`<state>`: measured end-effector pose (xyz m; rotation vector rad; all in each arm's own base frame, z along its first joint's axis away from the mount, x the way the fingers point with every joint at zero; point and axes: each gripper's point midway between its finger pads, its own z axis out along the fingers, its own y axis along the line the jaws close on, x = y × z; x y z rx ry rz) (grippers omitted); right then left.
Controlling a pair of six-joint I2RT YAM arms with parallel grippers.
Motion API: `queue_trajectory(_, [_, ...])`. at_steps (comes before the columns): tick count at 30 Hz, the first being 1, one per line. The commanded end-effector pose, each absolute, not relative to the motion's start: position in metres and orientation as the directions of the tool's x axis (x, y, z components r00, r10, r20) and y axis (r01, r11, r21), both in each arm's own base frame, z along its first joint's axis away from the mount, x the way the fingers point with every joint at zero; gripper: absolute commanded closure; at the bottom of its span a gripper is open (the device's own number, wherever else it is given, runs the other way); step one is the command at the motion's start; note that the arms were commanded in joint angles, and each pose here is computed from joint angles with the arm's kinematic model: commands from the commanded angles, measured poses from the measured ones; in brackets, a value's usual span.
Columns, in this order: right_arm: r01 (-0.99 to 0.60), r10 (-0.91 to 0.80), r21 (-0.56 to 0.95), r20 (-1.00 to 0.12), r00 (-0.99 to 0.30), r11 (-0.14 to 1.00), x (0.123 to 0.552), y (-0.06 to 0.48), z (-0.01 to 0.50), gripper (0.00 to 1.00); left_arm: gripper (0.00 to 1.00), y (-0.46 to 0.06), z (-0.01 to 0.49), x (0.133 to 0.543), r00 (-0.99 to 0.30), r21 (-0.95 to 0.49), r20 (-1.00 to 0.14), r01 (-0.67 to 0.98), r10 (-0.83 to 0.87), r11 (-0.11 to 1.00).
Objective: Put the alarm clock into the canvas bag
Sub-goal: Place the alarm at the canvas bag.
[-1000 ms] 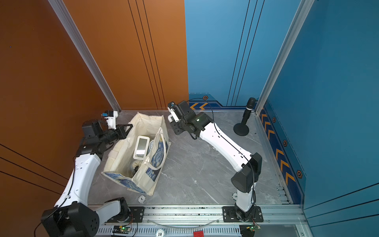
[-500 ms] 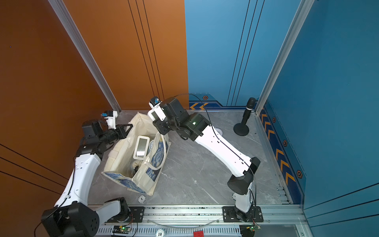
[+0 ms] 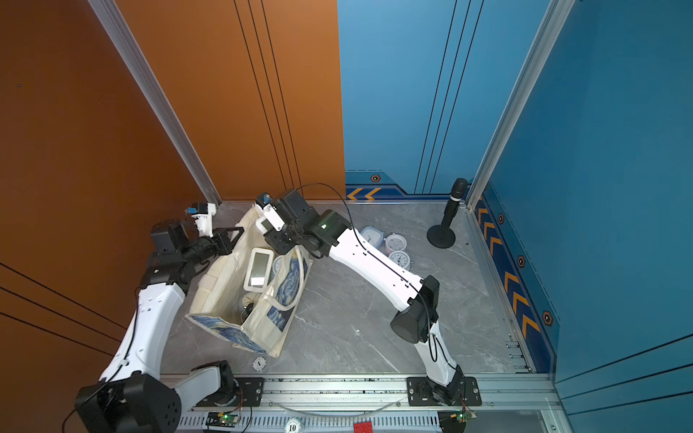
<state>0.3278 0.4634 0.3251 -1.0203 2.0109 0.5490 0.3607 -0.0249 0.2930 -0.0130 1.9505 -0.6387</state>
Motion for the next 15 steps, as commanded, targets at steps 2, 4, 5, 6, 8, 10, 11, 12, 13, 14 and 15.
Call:
queue_trajectory(2, [-0.828,-0.432,0.058,-0.831,-0.350,0.558,0.326,0.476,0.335,0.54,0.79,-0.027,0.316,0.354,-0.366,-0.370,-0.897,0.314,-0.248,0.874])
queue_trajectory(4, [-0.829,-0.434,0.062,-0.829,-0.353,0.556,0.327,0.479,0.331,0.54,0.82,-0.029,0.315,0.353,-0.368,-0.370,-0.897,0.324,-0.244,0.871])
queue_trajectory(5, [-0.830,-0.434,0.064,-0.828,-0.354,0.554,0.328,0.480,0.330,0.54,0.82,-0.030,0.317,0.353,-0.368,-0.371,-0.898,0.332,-0.243,0.867])
queue_trajectory(6, [-0.830,-0.436,0.066,-0.826,-0.357,0.554,0.328,0.481,0.327,0.54,0.84,-0.032,0.318,0.353,-0.370,-0.374,-0.897,0.341,-0.243,0.862])
queue_trajectory(8, [-0.830,-0.441,0.069,-0.821,-0.362,0.553,0.330,0.483,0.322,0.54,0.91,-0.033,0.319,0.352,-0.368,-0.374,-0.898,0.350,-0.241,0.859])
queue_trajectory(10, [-0.828,-0.446,0.071,-0.815,-0.370,0.557,0.332,0.484,0.316,0.54,0.95,-0.033,0.319,0.351,-0.364,-0.370,-0.900,0.348,-0.240,0.861])
queue_trajectory(11, [-0.826,-0.449,0.072,-0.811,-0.374,0.559,0.334,0.484,0.313,0.54,0.96,-0.033,0.320,0.351,-0.361,-0.368,-0.901,0.347,-0.239,0.863])
queue_trajectory(12, [-0.826,-0.454,0.073,-0.807,-0.379,0.560,0.334,0.485,0.309,0.54,0.96,-0.032,0.320,0.351,-0.360,-0.368,-0.901,0.345,-0.241,0.863])
queue_trajectory(13, [-0.823,-0.459,0.070,-0.802,-0.383,0.563,0.336,0.485,0.305,0.54,0.96,-0.032,0.320,0.351,-0.362,-0.368,-0.901,0.347,-0.239,0.862])
queue_trajectory(14, [-0.821,-0.464,0.068,-0.798,-0.386,0.566,0.337,0.485,0.302,0.54,0.96,-0.032,0.320,0.351,-0.361,-0.368,-0.901,0.348,-0.239,0.862])
queue_trajectory(15, [-0.820,-0.468,0.065,-0.794,-0.387,0.568,0.338,0.486,0.298,0.54,0.96,-0.032,0.319,0.351,-0.362,-0.369,-0.901,0.349,-0.240,0.861])
